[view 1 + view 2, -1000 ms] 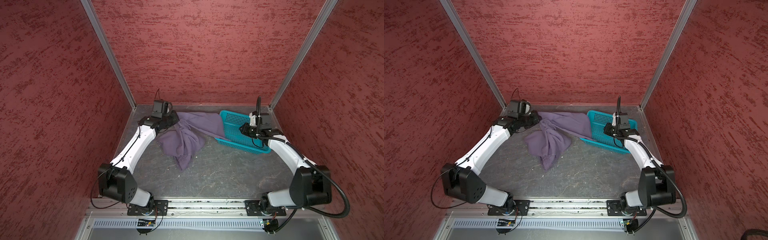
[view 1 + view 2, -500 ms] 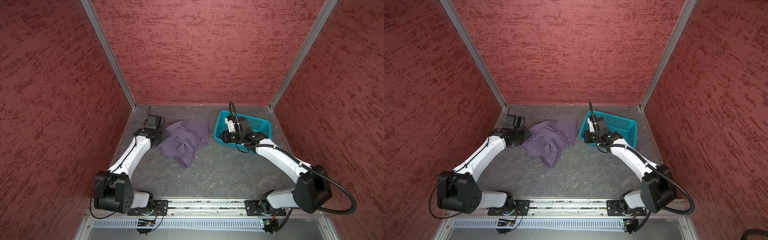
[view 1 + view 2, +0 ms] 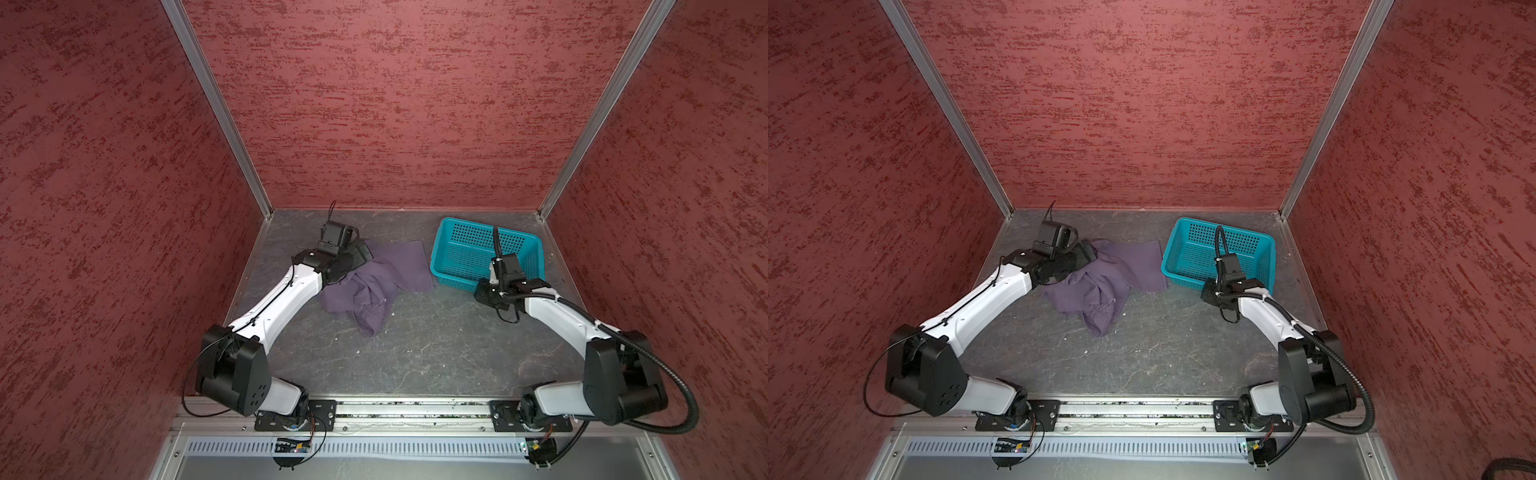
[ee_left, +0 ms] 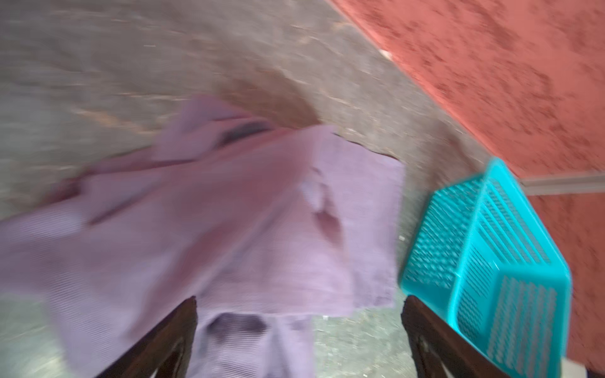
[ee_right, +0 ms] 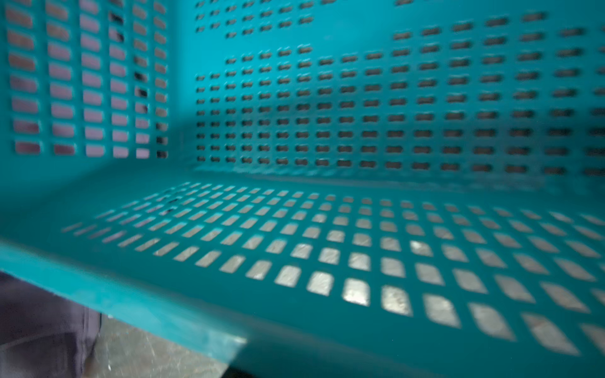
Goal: Fold and stack the trousers
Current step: Move the basket to the top-right of the table.
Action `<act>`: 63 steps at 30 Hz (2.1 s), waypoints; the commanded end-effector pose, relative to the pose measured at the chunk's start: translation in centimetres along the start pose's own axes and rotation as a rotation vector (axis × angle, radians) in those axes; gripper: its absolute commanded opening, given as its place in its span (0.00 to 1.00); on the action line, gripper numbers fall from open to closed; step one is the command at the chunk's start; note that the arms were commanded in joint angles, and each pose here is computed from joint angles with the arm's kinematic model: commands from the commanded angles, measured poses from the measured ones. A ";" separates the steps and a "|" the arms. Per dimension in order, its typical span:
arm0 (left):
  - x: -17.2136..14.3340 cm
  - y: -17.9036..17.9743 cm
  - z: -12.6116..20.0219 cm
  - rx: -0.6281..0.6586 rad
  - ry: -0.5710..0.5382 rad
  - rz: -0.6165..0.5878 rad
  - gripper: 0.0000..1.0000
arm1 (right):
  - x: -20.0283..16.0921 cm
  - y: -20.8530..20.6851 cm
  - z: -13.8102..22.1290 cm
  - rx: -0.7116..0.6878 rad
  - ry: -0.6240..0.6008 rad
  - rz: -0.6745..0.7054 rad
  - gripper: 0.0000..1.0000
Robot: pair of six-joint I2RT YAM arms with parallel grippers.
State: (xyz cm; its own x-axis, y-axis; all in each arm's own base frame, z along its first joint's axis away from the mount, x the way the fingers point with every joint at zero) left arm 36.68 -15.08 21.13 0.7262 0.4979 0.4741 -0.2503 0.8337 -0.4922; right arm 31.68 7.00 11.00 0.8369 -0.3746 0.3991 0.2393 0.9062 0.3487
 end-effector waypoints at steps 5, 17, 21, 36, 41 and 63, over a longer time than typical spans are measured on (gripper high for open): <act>-4.1 -8.3 -5.3 -0.186 0.155 -0.186 0.67 | 7.0 0.0 1.7 0.025 -0.161 -0.013 0.32; -8.0 -14.5 -10.7 -0.295 0.328 -0.232 0.14 | 6.0 4.9 5.1 0.031 -0.247 0.332 0.36; -6.6 -13.4 -10.0 -0.285 0.308 -0.187 0.16 | 6.3 6.1 3.8 0.006 -0.191 0.352 0.32; -10.3 -16.9 -13.7 -0.367 0.401 -0.240 0.14 | 2.3 4.1 1.7 0.052 -0.094 0.251 0.00; -12.8 -18.3 -15.0 -0.380 0.461 -0.275 0.15 | 3.9 0.1 0.9 -0.054 -0.136 0.216 0.00; -12.1 -23.8 -18.0 -0.457 0.455 -0.239 0.19 | 13.5 -8.4 -3.0 -0.151 -0.244 -0.156 0.03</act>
State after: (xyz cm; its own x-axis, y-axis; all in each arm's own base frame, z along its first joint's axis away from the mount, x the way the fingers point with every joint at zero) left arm 45.07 -45.29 14.57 0.9422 0.0741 0.3266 0.1931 0.6767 -0.7105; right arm 41.35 -2.97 10.16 0.7041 -0.4868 0.5170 0.3896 0.8735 0.2919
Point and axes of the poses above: each gripper's point midway between its finger pads, its own z axis back along the fingers, its own y axis along the line the jaws close on, x = y × z, the point moved 3 cm from there along z, back along the fingers, and after that the axes turned 2 degrees about z, right-handed, at the moved point
